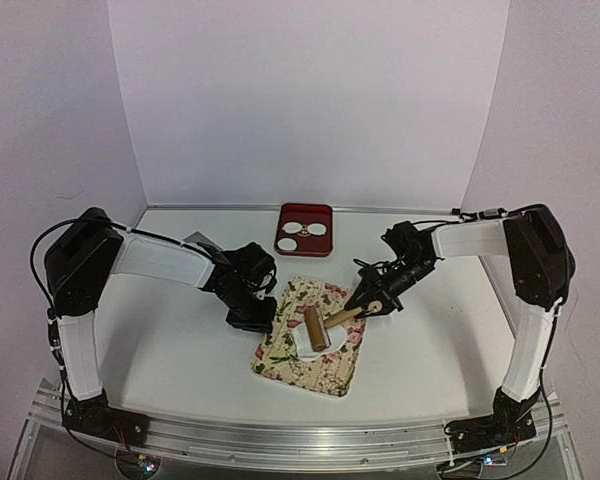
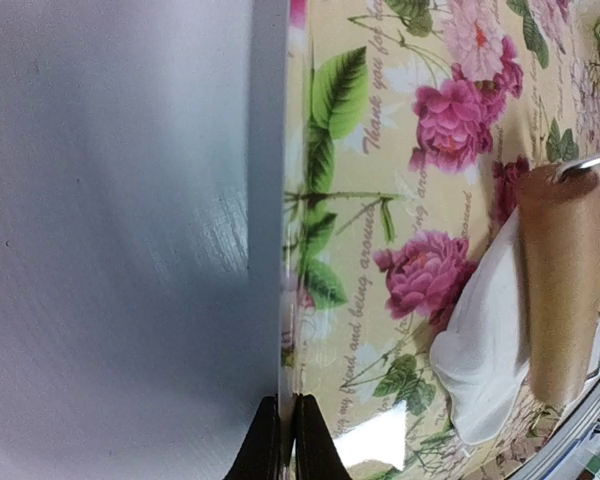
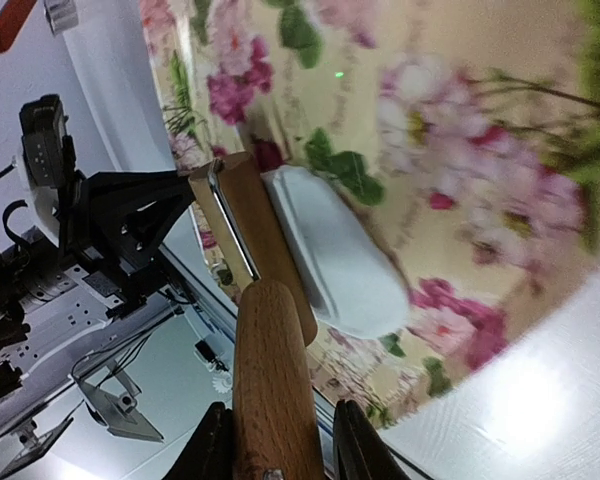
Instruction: Roll out the dumpling wrappers from the dough
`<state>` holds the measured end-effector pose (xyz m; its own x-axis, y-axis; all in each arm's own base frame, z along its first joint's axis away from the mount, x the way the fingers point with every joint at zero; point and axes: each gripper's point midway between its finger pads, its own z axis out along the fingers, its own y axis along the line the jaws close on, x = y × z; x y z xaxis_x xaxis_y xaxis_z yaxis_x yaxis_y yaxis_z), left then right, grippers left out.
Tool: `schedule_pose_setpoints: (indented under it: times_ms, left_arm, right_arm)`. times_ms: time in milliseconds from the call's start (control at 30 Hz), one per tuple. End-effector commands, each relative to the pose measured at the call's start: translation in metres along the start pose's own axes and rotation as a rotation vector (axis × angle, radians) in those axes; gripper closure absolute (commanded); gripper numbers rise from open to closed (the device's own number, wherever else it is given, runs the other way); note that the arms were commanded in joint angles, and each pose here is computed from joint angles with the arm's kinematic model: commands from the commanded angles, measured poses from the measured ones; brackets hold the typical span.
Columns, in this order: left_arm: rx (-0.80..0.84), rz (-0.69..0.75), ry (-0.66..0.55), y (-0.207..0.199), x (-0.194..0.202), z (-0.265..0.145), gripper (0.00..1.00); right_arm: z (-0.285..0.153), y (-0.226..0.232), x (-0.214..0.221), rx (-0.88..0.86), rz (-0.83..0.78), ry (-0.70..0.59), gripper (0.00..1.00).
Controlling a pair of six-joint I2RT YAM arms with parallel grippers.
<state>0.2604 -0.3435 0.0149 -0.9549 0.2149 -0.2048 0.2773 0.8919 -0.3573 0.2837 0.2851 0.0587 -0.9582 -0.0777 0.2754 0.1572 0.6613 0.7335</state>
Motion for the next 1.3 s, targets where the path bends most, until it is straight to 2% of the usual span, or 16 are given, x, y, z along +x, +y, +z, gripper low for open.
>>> schedule_pose_setpoints:
  times_ms: [0, 167, 267, 400, 467, 533, 733, 833, 967, 1033, 1100, 1267]
  left_arm:
    - [-0.062, -0.008, 0.002, 0.015, 0.002, 0.007, 1.00]
    - [-0.057, -0.018, 0.005, 0.014, 0.003, 0.008, 1.00]
    - [-0.053, -0.027, 0.002, 0.015, 0.004, 0.008, 1.00]
    - [-0.054, -0.034, 0.003, 0.016, 0.007, 0.007, 1.00]
    - [-0.057, -0.033, 0.002, 0.017, 0.007, 0.006, 1.00]
    - [-0.059, -0.033, 0.001, 0.017, 0.007, 0.005, 1.00]
    - [-0.059, -0.034, 0.006, 0.016, 0.007, 0.006, 1.00]
    - [-0.059, -0.039, 0.005, 0.017, 0.007, 0.005, 1.00]
    - [-0.059, -0.039, 0.003, 0.017, 0.007, 0.005, 1.00]
    - [-0.059, -0.038, 0.003, 0.017, 0.007, 0.005, 1.00]
    - [-0.061, -0.037, 0.003, 0.017, 0.006, 0.005, 1.00]
    - [-0.057, -0.035, 0.004, 0.015, 0.004, 0.006, 1.00]
  right_arm:
    - [-0.015, -0.176, 0.037, 0.733, 0.296, 0.018, 1.00]
    - [0.055, -0.160, 0.046, 0.750, 0.221, 0.129, 1.00]
    - [0.036, -0.165, 0.044, 0.764, 0.230, 0.101, 1.00]
    - [-0.022, -0.185, 0.041, 0.758, 0.297, 0.023, 1.00]
    - [-0.033, -0.188, 0.042, 0.768, 0.297, 0.016, 1.00]
    - [-0.022, -0.184, 0.043, 0.741, 0.298, 0.038, 1.00]
    - [0.061, -0.156, 0.049, 0.764, 0.189, 0.150, 1.00]
    - [0.041, -0.160, 0.043, 0.779, 0.193, 0.106, 1.00]
    - [-0.018, -0.181, 0.041, 0.779, 0.266, 0.030, 1.00]
    - [-0.035, -0.183, 0.045, 0.802, 0.254, 0.016, 1.00]
    - [-0.034, -0.181, 0.054, 0.795, 0.239, 0.042, 1.00]
    - [0.011, -0.174, 0.066, 0.809, 0.187, 0.115, 1.00]
